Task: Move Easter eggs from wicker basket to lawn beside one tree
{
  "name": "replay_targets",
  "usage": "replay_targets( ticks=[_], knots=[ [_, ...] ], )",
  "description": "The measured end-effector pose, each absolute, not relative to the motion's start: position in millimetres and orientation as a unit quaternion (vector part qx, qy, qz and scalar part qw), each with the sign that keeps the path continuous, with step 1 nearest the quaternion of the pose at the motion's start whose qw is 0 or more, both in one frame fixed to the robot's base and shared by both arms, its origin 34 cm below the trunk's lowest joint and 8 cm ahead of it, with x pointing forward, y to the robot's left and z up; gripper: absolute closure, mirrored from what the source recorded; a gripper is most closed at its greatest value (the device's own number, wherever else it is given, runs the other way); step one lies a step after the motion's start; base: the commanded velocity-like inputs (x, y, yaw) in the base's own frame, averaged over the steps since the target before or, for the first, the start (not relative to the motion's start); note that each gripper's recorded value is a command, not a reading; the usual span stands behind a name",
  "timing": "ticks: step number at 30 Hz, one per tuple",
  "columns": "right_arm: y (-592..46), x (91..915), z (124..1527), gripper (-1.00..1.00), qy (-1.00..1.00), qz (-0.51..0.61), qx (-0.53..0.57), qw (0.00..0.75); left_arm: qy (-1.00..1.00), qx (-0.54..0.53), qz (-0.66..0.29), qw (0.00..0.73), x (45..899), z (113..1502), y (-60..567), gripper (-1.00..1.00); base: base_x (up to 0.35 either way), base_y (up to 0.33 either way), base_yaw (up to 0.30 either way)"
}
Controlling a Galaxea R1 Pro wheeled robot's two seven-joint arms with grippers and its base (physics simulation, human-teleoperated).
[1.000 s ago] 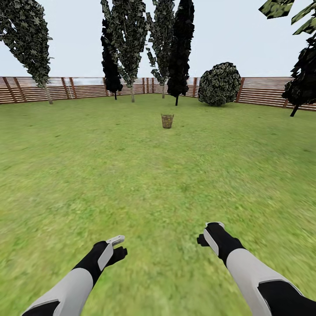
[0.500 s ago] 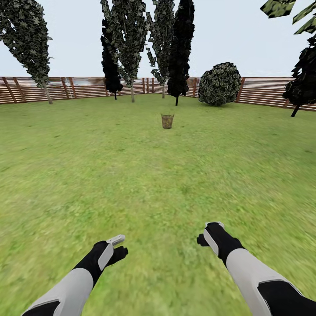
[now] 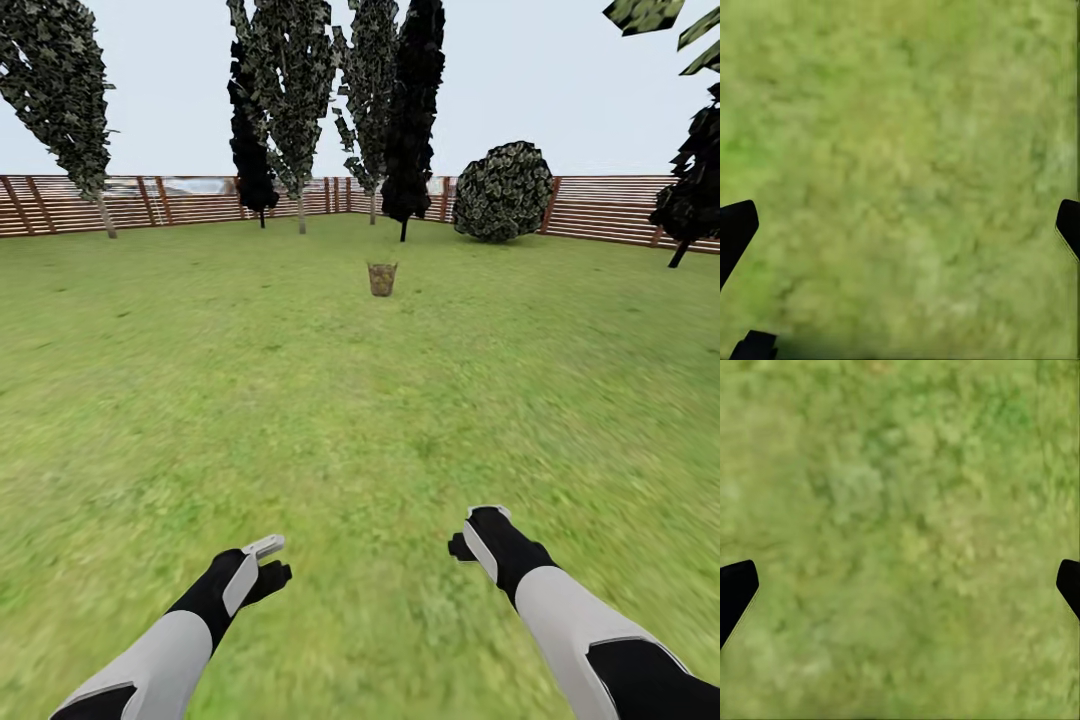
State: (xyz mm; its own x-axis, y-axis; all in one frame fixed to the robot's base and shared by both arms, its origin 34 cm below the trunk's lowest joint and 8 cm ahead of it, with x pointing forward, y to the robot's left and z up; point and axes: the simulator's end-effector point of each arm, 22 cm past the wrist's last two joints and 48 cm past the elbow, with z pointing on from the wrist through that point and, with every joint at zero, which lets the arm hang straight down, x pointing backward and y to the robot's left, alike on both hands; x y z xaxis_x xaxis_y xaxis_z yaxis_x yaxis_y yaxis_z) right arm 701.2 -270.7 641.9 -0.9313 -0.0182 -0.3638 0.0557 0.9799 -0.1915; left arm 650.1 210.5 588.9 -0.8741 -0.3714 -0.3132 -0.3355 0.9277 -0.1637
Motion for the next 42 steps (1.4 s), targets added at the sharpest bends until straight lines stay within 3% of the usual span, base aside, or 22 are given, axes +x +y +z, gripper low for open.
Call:
replay_targets(
  ticks=[42],
  knots=[
    [-319,701,646,-1.00,0.975,-0.121,0.034,0.186,0.966,-0.184,-0.049,0.173,650,589,216,-1.00,0.338,0.000,0.000]
  ],
)
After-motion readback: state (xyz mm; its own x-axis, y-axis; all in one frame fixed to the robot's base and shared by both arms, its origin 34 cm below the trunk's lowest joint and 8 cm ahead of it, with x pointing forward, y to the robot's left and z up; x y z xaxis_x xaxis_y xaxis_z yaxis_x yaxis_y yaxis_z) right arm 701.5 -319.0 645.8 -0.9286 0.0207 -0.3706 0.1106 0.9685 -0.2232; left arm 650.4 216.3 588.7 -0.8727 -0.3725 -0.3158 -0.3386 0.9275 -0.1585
